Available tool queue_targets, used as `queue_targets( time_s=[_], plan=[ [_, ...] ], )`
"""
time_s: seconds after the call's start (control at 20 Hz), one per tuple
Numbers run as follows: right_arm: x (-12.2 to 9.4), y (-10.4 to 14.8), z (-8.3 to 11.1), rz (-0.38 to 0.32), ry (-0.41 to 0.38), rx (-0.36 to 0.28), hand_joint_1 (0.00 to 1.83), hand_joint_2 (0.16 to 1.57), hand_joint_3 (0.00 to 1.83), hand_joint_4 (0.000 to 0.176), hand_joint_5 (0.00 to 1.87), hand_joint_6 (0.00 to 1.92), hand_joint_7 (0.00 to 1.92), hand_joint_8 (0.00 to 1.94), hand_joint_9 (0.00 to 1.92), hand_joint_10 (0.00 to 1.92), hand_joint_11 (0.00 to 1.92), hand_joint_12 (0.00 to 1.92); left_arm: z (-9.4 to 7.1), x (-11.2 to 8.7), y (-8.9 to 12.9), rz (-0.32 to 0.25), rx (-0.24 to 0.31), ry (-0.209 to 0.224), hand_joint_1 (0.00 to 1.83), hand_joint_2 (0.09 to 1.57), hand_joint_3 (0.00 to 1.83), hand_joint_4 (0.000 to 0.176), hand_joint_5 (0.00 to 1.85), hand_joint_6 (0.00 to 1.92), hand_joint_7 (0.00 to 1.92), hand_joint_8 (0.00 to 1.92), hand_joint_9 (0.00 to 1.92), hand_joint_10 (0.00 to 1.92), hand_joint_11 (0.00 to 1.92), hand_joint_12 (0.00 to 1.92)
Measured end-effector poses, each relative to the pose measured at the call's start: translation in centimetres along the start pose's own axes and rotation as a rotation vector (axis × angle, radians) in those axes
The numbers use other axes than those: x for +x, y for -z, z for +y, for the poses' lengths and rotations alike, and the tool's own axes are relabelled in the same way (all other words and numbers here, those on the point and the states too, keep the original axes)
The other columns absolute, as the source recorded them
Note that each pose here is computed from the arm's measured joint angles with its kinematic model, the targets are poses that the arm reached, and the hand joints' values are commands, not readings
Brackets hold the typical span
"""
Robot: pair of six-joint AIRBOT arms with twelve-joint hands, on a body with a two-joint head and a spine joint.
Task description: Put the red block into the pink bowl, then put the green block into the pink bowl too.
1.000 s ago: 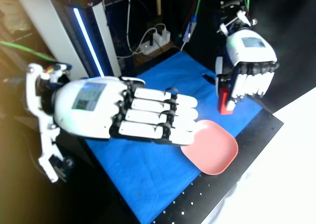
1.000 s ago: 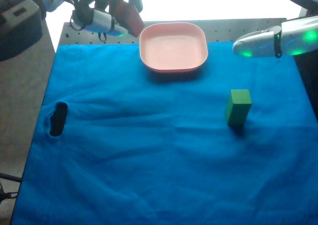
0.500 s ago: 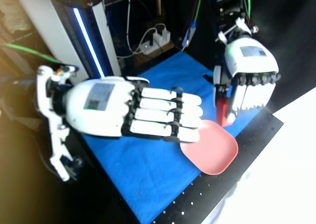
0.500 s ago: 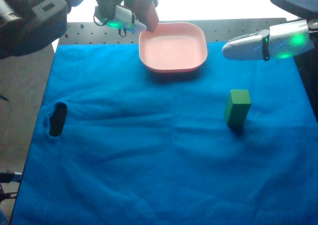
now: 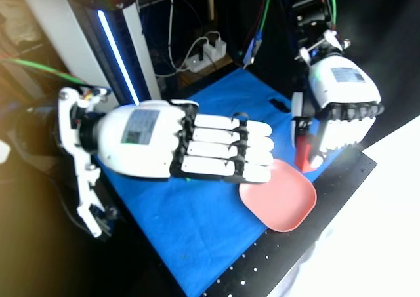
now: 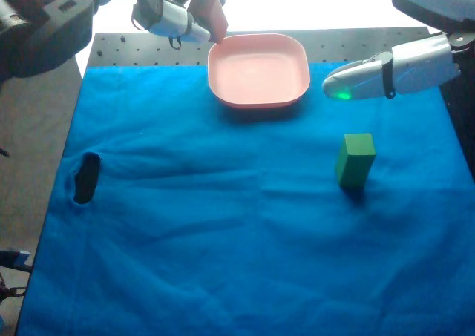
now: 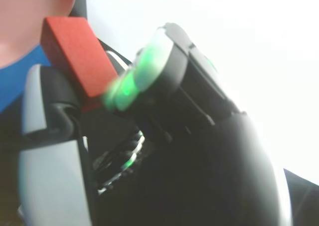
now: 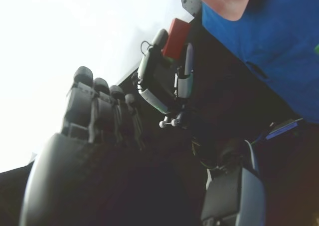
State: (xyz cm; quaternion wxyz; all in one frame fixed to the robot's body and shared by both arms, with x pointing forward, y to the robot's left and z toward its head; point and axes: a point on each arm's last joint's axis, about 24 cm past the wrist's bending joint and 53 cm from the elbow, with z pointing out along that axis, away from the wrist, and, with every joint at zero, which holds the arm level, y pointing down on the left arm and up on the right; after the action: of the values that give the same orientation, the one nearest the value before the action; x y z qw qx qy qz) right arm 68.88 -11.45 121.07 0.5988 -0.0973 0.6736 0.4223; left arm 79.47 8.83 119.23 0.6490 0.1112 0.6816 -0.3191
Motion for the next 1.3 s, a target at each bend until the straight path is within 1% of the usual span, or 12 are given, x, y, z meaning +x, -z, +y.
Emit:
queue_targets(
  time_s=[0.15, 0.3, 0.5, 0.7, 0.8, 0.9, 0.95, 1.0, 1.05, 1.1, 1.15, 1.3],
  plan=[
    [0.0, -0.1, 0.3, -0.005, -0.002, -0.011, 0.14, 0.86, 0.00, 0.000, 0.00, 0.00, 0.01, 0.00, 0.02, 0.00, 0.05, 0.12, 0.0, 1.1, -0.2, 0.014, -0.002, 0.029, 1.18, 1.04, 0.00, 0.000, 1.14, 0.70, 1.07, 1.86, 1.18, 1.92, 1.21, 1.92],
    [-0.1, -0.1, 0.3, -0.005, -0.008, -0.011, 0.17, 0.85, 0.00, 0.000, 0.00, 0.00, 0.03, 0.01, 0.03, 0.00, 0.04, 0.13, 0.0, 2.5, -0.5, 0.035, -0.005, 0.073, 1.19, 1.05, 0.00, 0.000, 1.13, 0.71, 1.12, 1.11, 1.08, 1.42, 0.93, 1.79],
    [0.0, -0.2, 0.4, -0.005, -0.010, -0.014, 0.17, 0.84, 0.00, 0.000, 0.00, 0.00, 0.01, 0.00, 0.03, 0.00, 0.08, 0.15, -0.4, 2.5, -0.8, 0.027, 0.005, 0.083, 1.18, 1.04, 0.00, 0.000, 1.14, 0.70, 1.06, 1.28, 1.04, 1.67, 0.94, 1.89],
    [-0.1, -0.3, 0.5, -0.008, -0.011, -0.017, 0.18, 0.83, 0.00, 0.000, 0.00, 0.00, 0.00, 0.00, 0.02, 0.00, 0.03, 0.14, -0.2, 4.0, -0.9, 0.055, -0.006, 0.084, 1.28, 1.05, 0.00, 0.000, 1.09, 0.60, 1.17, 0.89, 1.12, 0.87, 0.96, 1.31],
    [-0.1, -0.3, 0.5, -0.008, -0.013, -0.016, 0.17, 0.83, 0.00, 0.000, 0.00, 0.00, 0.00, 0.00, 0.03, 0.00, 0.04, 0.15, -0.2, 4.4, -1.0, 0.067, -0.012, 0.082, 1.19, 1.04, 0.00, 0.000, 1.14, 0.70, 1.08, 0.91, 1.08, 1.26, 1.00, 1.61],
    [-0.1, -0.3, 0.5, -0.008, -0.014, -0.016, 0.18, 0.83, 0.00, 0.000, 0.00, 0.00, 0.00, 0.00, 0.02, 0.00, 0.02, 0.15, -0.2, 4.4, -1.1, 0.065, -0.011, 0.083, 1.18, 1.05, 0.00, 0.000, 1.13, 0.72, 1.09, 0.81, 1.09, 1.19, 1.00, 1.55],
    [-0.1, -0.3, 0.5, -0.008, -0.014, -0.016, 0.18, 0.83, 0.00, 0.000, 0.00, 0.00, 0.00, 0.00, 0.02, 0.00, 0.02, 0.15, -0.1, 4.4, -1.1, 0.066, -0.014, 0.082, 1.18, 1.05, 0.00, 0.000, 1.13, 0.72, 1.08, 0.84, 1.08, 1.30, 1.02, 1.64],
    [-0.1, -0.3, 0.5, -0.008, -0.015, -0.017, 0.18, 0.82, 0.00, 0.000, 0.00, 0.00, 0.00, 0.00, 0.01, 0.00, 0.01, 0.15, -0.1, 4.4, -1.1, 0.067, -0.015, 0.082, 1.18, 1.04, 0.00, 0.000, 1.14, 0.70, 1.03, 1.14, 1.04, 1.59, 1.02, 1.83],
    [-0.1, -0.3, 0.5, -0.008, -0.015, -0.017, 0.18, 0.84, 0.00, 0.000, 0.00, 0.00, 0.00, 0.00, 0.02, 0.00, 0.02, 0.16, -0.1, 4.4, -1.1, 0.067, -0.015, 0.082, 1.18, 1.03, 0.00, 0.000, 1.16, 0.67, 0.97, 1.76, 1.09, 1.85, 1.16, 1.90],
    [0.0, -0.3, 0.6, -0.008, -0.016, -0.018, 0.18, 0.84, 0.00, 0.000, 0.00, 0.00, 0.00, 0.00, 0.02, 0.00, 0.02, 0.16, 0.0, 4.5, -1.1, 0.068, -0.016, 0.082, 1.18, 1.03, 0.00, 0.000, 1.16, 0.66, 0.96, 1.89, 1.11, 1.91, 1.19, 1.92],
    [0.1, -0.4, 0.6, -0.007, -0.017, -0.020, 0.17, 0.84, 0.00, 0.000, 0.00, 0.00, 0.00, 0.00, 0.02, 0.00, 0.02, 0.16, 0.0, 4.5, -1.1, 0.068, -0.016, 0.082, 1.18, 1.05, 0.00, 0.000, 1.12, 0.74, 0.91, 1.46, 1.05, 1.87, 1.10, 1.92],
    [0.1, -0.4, 0.7, -0.007, -0.018, -0.021, 0.18, 0.85, 0.00, 0.000, 0.00, 0.00, 0.00, 0.00, 0.01, 0.00, 0.00, 0.23, 0.0, 4.5, -1.1, 0.070, -0.017, 0.082, 1.15, 1.10, 0.00, 0.000, 1.00, 0.93, 1.02, 0.13, 1.03, 0.28, 0.79, 0.92]
  ],
)
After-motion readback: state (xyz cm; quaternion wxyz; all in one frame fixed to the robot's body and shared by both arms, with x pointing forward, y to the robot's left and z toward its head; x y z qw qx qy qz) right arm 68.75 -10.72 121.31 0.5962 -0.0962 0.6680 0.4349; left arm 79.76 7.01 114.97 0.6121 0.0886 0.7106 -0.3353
